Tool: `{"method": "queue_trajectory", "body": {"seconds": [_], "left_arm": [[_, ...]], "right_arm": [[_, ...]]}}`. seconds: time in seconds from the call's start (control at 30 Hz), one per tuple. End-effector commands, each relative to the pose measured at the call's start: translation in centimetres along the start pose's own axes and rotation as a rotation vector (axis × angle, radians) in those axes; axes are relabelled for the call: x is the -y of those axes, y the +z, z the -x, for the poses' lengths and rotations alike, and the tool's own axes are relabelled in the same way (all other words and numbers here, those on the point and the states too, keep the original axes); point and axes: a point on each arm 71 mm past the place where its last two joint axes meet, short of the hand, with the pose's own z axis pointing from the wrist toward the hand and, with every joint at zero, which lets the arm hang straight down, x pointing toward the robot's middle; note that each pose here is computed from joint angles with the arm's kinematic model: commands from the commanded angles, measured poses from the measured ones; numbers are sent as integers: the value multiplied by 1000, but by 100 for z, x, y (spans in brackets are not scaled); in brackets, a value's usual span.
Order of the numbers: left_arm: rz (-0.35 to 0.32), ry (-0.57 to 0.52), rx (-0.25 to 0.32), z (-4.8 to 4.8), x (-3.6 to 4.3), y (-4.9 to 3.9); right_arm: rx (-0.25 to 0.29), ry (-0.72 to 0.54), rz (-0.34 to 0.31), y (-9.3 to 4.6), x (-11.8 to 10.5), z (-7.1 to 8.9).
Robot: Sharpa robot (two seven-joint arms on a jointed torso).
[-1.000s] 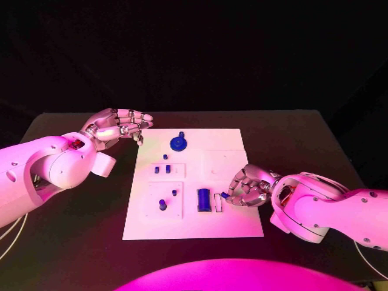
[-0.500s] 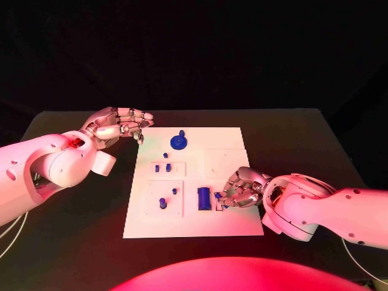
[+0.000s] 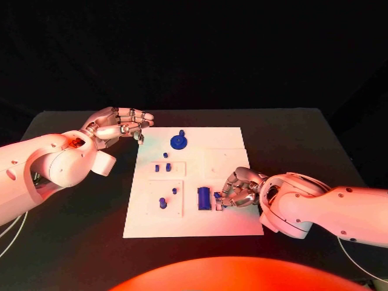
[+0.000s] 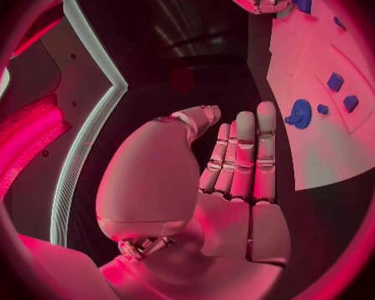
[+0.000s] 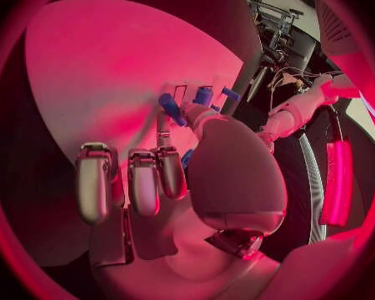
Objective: Assemble the parts on the task board
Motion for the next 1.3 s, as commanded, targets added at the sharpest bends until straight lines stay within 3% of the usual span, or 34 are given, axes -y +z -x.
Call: {"method": "queue_trajectory", "body": {"seconds": [0.03,1.3], "left_arm": [[-3,-1,-22,-26,8,3],[11,2,-27,-20,-4,3]], "right_arm": [[-44,-40,-5,2,-2,-65],[-41,-45,42,-80,-64,-88]]}}
